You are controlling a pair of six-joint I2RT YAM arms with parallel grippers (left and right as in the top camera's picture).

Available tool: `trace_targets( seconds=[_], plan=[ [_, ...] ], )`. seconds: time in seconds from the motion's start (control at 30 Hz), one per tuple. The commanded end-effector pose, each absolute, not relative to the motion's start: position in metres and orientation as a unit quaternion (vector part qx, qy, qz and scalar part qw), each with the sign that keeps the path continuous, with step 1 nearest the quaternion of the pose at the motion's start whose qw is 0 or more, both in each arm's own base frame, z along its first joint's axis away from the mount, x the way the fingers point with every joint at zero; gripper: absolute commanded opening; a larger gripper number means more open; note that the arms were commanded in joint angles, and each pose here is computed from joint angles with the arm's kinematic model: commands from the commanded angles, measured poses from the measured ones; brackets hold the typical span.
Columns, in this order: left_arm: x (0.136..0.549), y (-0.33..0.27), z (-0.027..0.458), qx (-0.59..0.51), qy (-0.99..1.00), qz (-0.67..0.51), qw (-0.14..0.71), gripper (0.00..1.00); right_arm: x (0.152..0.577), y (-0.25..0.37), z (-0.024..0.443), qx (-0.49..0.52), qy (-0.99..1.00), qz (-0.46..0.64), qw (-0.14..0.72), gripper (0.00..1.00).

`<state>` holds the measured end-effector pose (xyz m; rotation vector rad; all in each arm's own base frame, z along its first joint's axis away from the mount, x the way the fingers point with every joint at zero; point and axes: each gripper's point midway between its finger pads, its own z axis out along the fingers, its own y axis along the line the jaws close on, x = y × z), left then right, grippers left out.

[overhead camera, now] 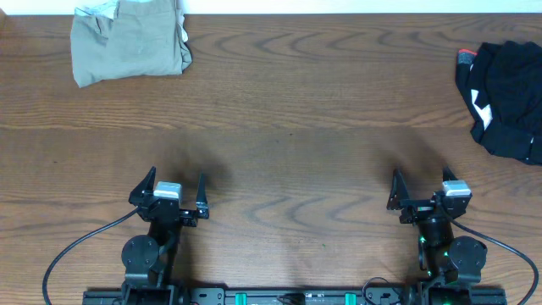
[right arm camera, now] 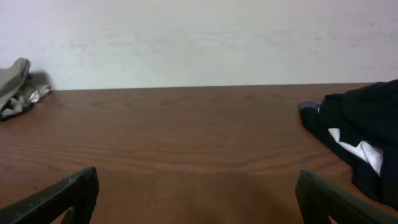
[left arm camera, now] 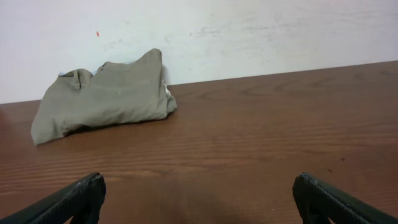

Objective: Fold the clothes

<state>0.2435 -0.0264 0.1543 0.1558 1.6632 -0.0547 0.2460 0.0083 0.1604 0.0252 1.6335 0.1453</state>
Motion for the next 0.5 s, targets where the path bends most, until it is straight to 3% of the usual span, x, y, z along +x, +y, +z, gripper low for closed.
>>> trace_targets(
  seconds=[0.0,0.47],
  plan=[
    [0.2425,-0.0284,0.1392,0.076,0.752,-0.027,0.654,0.98,0.2457,0.0107,0.1601,0.003,0.728,0.063,0.683,0.99],
    [0.2425,-0.0284,0.1392,0.076,0.752,-0.026,0.654,0.98,0.2457,0.0107,0.1601,0.003,0.728,0.063,0.683,0.99]
  ],
)
